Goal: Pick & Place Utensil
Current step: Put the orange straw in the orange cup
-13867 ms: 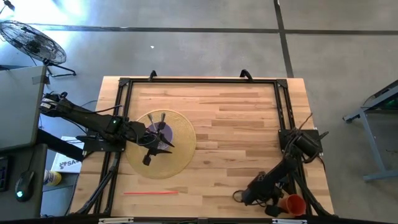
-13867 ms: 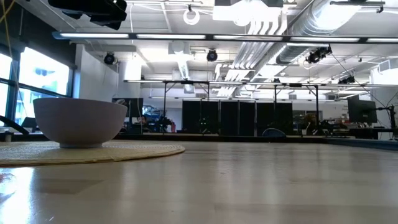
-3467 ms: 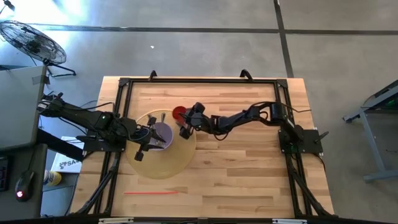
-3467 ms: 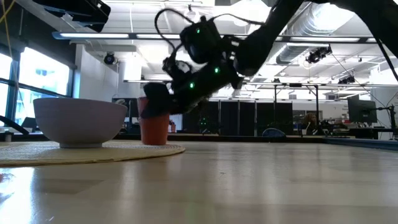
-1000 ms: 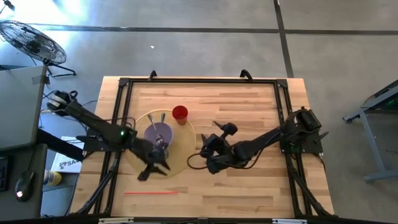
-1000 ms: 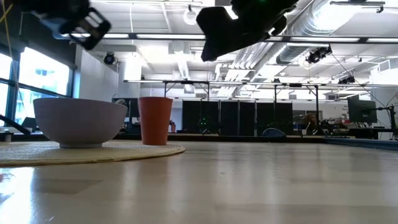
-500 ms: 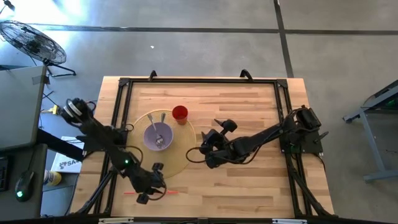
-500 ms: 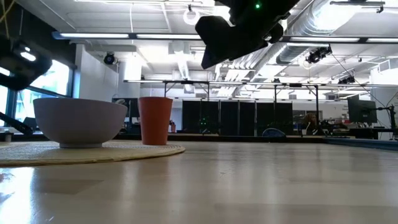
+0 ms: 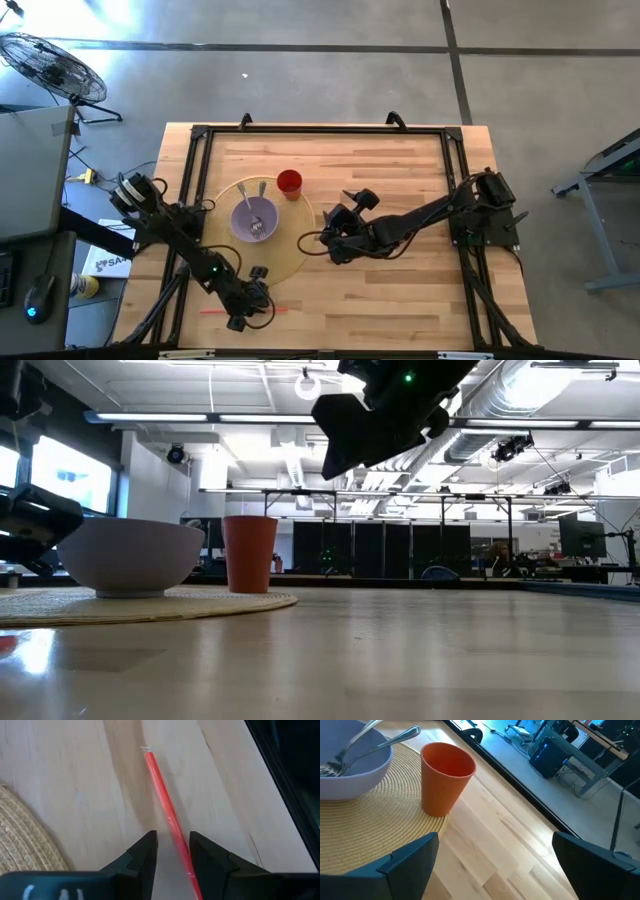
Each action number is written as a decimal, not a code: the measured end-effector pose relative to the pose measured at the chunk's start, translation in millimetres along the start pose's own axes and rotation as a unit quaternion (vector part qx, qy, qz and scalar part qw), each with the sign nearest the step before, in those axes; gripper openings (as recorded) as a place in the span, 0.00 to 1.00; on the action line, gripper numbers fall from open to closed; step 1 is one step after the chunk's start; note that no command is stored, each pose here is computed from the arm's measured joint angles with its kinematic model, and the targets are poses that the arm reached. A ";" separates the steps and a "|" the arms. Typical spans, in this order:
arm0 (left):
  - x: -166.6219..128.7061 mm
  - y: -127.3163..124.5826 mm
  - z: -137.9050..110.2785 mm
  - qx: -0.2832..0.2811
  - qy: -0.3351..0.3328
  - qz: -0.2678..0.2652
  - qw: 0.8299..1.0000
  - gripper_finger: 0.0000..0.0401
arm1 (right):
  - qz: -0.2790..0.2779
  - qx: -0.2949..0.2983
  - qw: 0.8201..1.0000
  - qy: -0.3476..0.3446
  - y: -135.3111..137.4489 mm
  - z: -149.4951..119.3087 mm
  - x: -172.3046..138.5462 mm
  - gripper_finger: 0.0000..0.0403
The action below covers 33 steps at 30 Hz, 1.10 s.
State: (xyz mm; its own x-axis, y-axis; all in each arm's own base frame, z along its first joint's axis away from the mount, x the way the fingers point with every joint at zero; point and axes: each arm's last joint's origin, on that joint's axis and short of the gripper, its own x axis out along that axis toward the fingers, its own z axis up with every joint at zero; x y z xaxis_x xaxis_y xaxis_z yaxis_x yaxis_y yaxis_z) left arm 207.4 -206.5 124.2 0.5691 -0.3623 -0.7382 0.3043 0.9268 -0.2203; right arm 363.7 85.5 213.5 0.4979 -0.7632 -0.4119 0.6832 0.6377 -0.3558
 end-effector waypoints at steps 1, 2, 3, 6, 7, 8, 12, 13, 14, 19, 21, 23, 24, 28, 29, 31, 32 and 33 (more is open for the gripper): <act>0.0 0.2 0.0 0.001 -0.001 0.003 1.000 0.29 | 0.000 0.000 1.000 0.000 0.0 0.0 0.0 0.96; 0.1 0.2 -0.1 0.001 -0.002 0.005 1.000 0.29 | 0.000 0.000 1.000 0.000 0.0 0.0 0.0 0.96; 0.1 0.3 -0.1 0.002 -0.002 0.006 1.000 0.29 | 0.001 0.000 1.000 0.000 0.0 0.0 0.0 0.96; 0.2 0.7 -0.4 0.002 -0.001 0.009 1.000 0.26 | 0.001 0.000 1.000 0.000 0.0 0.0 0.0 0.96; 0.2 0.9 -0.5 0.002 -0.001 0.010 1.000 0.24 | 0.001 0.000 1.000 0.000 0.0 0.0 0.0 0.96; 0.2 1.1 -0.6 0.002 -0.001 0.013 1.000 0.22 | 0.001 0.000 1.000 0.000 0.0 0.0 0.0 0.96; 0.1 2.0 -1.0 0.003 -0.002 0.024 1.000 0.10 | 0.000 0.000 1.000 0.001 0.0 -0.1 0.2 0.96; 0.1 2.0 -1.1 0.003 -0.002 0.024 1.000 0.06 | 0.000 0.000 1.000 0.001 0.0 -0.1 0.2 0.96; 0.1 2.0 -1.0 0.003 -0.002 0.024 1.000 0.04 | 0.000 0.000 1.000 0.001 0.0 -0.1 0.2 0.96; 0.1 2.5 -0.8 0.003 -0.005 0.030 1.000 0.05 | 0.000 0.000 1.000 0.001 0.0 -0.1 0.2 0.96; 0.2 2.7 -0.9 0.004 -0.006 0.034 0.999 0.07 | 0.000 0.000 1.000 0.001 0.0 -0.1 0.2 0.96; -0.1 2.8 -0.9 0.006 -0.006 0.034 0.999 0.07 | 0.000 0.000 1.000 0.001 0.0 -0.1 0.2 0.96; -0.4 2.8 -0.7 0.006 -0.006 0.034 0.999 0.07 | 0.000 0.000 1.000 0.001 0.0 -0.1 0.2 0.96; -0.4 2.3 -0.1 0.003 -0.008 0.029 1.000 0.07 | 0.000 -0.002 1.000 0.001 0.0 -0.1 0.2 0.96; -0.5 2.0 0.4 0.003 -0.007 0.028 1.000 0.08 | 0.000 -0.002 1.000 0.001 0.1 -0.2 0.3 0.96; -0.7 0.9 2.3 0.003 -0.007 0.027 1.000 0.08 | 0.000 -0.001 1.000 0.001 0.1 -0.2 0.3 0.96; -0.8 0.8 2.9 0.003 -0.008 0.030 1.000 0.08 | 0.000 -0.001 1.000 0.001 0.1 -0.2 0.3 0.96; -0.9 1.0 2.8 0.003 -0.009 0.032 0.999 0.08 | 0.000 -0.002 1.000 0.001 0.1 -0.2 0.3 0.96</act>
State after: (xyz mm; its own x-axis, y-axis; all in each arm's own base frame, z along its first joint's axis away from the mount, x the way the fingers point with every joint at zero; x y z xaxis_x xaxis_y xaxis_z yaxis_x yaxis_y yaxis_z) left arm 209.3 -205.5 126.4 0.6005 -0.3037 -0.7397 0.2710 0.9476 -0.1690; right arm 363.8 85.4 213.2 0.4976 -0.7627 -0.4132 0.6813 0.6385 -0.3581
